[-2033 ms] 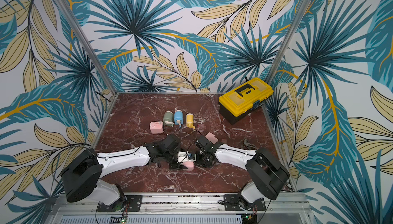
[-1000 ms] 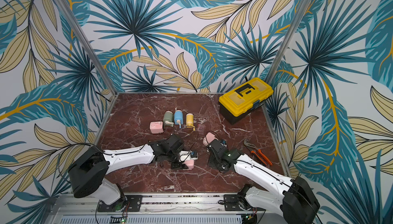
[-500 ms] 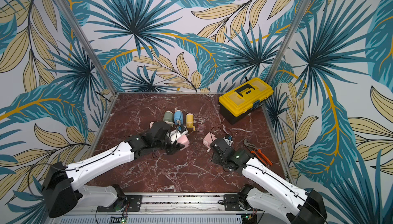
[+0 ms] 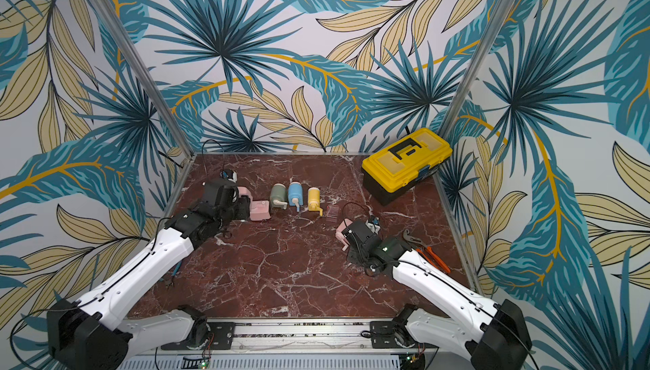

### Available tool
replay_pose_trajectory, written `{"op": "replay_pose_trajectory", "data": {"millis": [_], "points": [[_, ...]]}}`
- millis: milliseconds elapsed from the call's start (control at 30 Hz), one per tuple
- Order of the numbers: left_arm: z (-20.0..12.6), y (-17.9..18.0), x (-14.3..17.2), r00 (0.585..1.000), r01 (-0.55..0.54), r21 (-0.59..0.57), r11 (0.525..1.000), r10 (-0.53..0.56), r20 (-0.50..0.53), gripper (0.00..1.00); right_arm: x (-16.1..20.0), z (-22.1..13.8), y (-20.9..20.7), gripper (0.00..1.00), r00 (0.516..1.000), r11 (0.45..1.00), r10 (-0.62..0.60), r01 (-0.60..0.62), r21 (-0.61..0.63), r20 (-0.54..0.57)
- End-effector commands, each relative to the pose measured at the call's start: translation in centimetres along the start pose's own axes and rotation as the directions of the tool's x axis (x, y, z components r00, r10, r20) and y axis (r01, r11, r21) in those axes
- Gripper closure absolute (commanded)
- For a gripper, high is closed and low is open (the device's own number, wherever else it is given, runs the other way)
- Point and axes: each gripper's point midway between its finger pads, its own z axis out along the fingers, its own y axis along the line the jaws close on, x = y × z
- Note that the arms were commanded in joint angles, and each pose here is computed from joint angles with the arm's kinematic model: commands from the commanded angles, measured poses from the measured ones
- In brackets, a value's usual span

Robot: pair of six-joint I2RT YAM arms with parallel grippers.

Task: Put the tray back into the pencil sharpener
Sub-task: Pick up the pencil sharpener from the center of the board, then place the pencil sharpener at the center of the board.

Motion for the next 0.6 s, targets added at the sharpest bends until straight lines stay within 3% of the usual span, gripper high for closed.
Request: {"op": "replay_pose_trajectory", "data": {"millis": [0,233,567], "points": [[1.3,1.9,-2.5,0.998,0.062,-0.05,0.997,-0.062,0.003,1.0,-0.6,-0.1,0.4,0.7,1.0,1.0,-0.021,0.021,0.001,0.003],[7.3,2.6,-4.1,0.995,-0.016,-0.067,0.998,0.009,-0.102,1.0,-1.4,-0.1,0.6,0.7,1.0,1.0,-0.02,0.02,0.006,0.005],[13.2,5.6,0.0,0.963,-0.023,-0.102,0.994,-0.005,-0.27,1.0,-2.2,0.2,0.4,0.7,1.0,1.0,-0.023,0.024,0.018,-0.009]]}}
